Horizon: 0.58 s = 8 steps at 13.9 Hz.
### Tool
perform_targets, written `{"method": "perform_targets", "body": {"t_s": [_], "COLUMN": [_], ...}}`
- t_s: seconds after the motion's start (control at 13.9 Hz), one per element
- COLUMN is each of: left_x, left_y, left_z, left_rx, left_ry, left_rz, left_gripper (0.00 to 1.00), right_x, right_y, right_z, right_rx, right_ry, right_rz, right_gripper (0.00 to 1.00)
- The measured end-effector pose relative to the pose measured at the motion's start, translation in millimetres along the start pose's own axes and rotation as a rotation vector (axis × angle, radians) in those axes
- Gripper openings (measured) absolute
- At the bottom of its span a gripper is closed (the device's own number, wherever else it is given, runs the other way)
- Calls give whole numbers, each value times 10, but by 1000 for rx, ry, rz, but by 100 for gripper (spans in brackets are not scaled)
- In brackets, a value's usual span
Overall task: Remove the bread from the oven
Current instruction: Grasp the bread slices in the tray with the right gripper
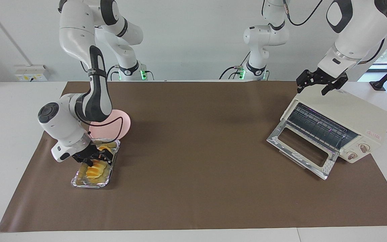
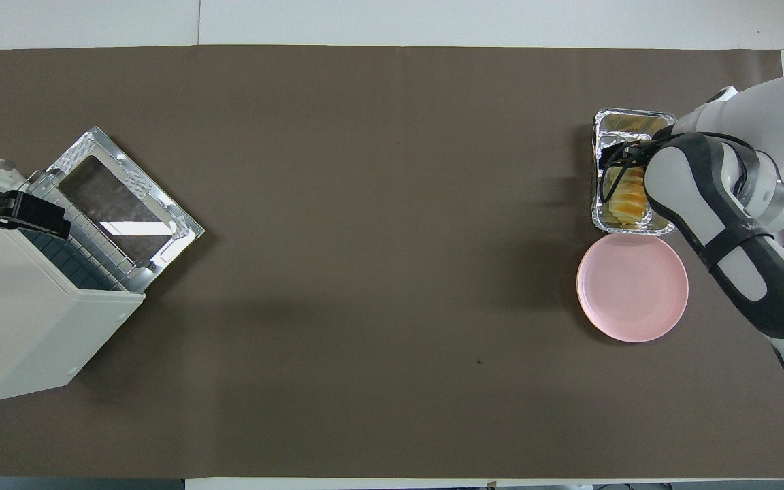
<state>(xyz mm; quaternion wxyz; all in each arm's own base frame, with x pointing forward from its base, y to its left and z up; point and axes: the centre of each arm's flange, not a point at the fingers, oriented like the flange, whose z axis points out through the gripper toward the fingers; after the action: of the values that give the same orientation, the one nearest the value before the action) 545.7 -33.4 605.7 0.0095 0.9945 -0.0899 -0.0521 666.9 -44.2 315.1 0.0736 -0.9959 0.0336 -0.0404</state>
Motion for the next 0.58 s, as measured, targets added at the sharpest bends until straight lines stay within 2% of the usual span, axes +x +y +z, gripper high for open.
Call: {"method": "perform_targets", "body": {"t_s": [0.07,0.36,0.58], "left_x": [0,0,0], "left_y": [0,0,0], "left_z": [0,0,0], "left_rx": [0,0,0], "left_ry": [0,0,0], "left_rz": [0,0,0], "left_gripper": [100,100,100], "right_x": [-7,-19,-19], "right_y": [4,16,-21], "right_z": [11,24,-17], "right_rx": [0,-3,0], "right_ry": [-1,-2,-11], "right_rz": [1,1,-4], "right_gripper": [91,43,15]}}
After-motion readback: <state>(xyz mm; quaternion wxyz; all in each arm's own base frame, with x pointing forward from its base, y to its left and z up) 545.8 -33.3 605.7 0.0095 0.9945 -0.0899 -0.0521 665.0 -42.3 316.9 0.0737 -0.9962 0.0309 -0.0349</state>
